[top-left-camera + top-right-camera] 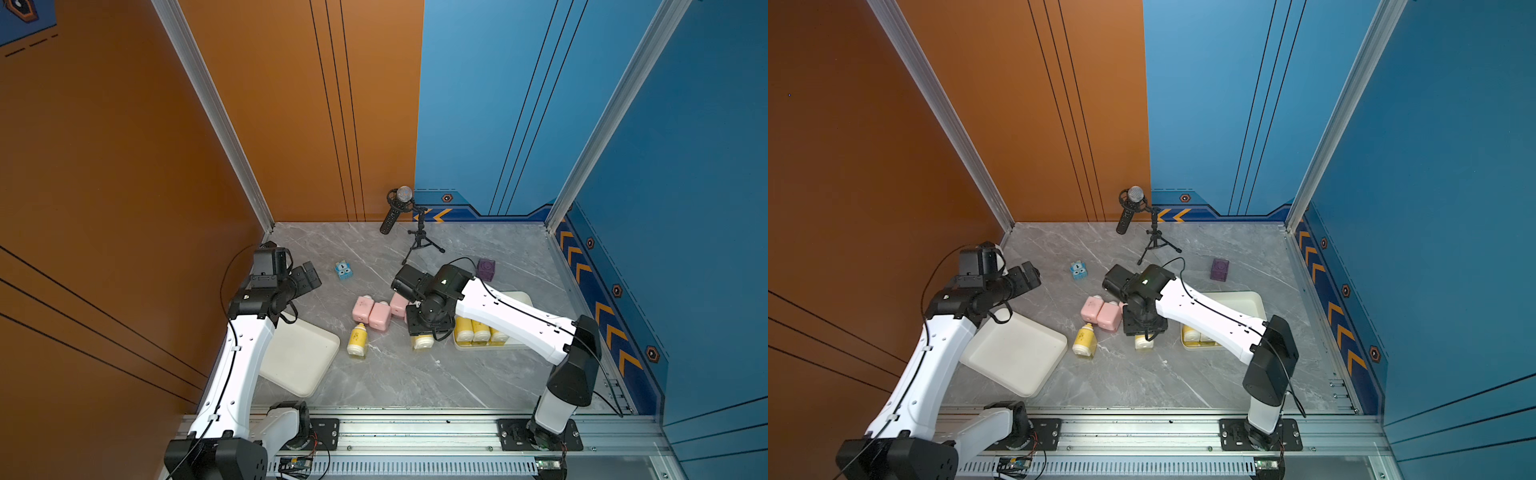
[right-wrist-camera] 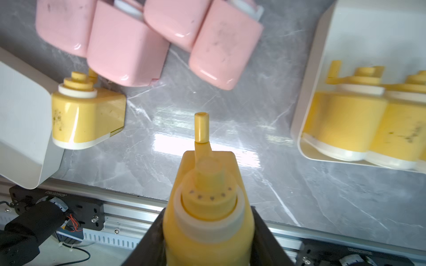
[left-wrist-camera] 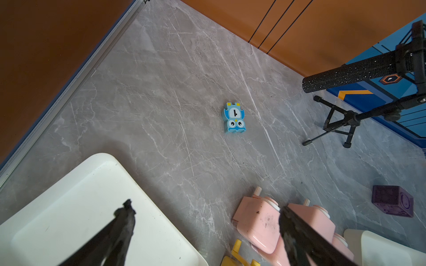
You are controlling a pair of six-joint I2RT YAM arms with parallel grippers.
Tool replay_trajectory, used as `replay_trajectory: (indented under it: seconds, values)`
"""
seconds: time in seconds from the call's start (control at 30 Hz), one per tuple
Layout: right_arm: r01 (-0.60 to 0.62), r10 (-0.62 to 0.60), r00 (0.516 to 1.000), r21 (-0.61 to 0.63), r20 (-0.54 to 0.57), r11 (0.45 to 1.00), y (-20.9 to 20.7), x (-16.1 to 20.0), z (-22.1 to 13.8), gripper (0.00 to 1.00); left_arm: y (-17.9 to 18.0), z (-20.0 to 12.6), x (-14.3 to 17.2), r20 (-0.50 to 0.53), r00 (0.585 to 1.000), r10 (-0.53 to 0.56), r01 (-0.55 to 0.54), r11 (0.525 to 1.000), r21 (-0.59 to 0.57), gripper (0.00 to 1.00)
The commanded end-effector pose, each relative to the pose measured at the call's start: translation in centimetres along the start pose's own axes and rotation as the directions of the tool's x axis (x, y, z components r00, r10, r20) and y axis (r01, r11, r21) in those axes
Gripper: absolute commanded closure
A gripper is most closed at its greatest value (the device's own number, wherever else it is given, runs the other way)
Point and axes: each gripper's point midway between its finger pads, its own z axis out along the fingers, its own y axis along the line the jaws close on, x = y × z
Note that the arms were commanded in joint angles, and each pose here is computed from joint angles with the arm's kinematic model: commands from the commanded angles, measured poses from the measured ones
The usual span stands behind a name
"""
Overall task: Place the pencil sharpeners by color into the storage box
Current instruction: Pick up the pencil sharpener from the center of the board.
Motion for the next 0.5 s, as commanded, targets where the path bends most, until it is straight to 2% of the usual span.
replay_trajectory:
  seconds: [0.0, 0.2, 0.47]
  values:
    - [0.047, -0.046, 0.999, 0.090, -0.016, 0.995, -5.9, 0.0, -2.2, 0.68, -0.3, -0.4, 0.0, 0.018, 1.000, 0.007, -0.007, 1.000, 0.015, 0.02]
    - [-0.030, 0.034, 0.999, 0.151, -0.026, 0.988, -14.2, -1.7, -4.8, 0.68, -0.5, -0.3, 0.1, 0.014, 1.000, 0.017, -0.017, 1.000, 0.016, 0.02]
    - [-0.099, 0.113, 0.991, 0.187, -0.068, 0.977, -21.2, -2.2, -5.7, 0.68, -1.0, 0.2, 0.5, -0.010, 0.999, 0.031, -0.031, 0.999, 0.031, 0.02]
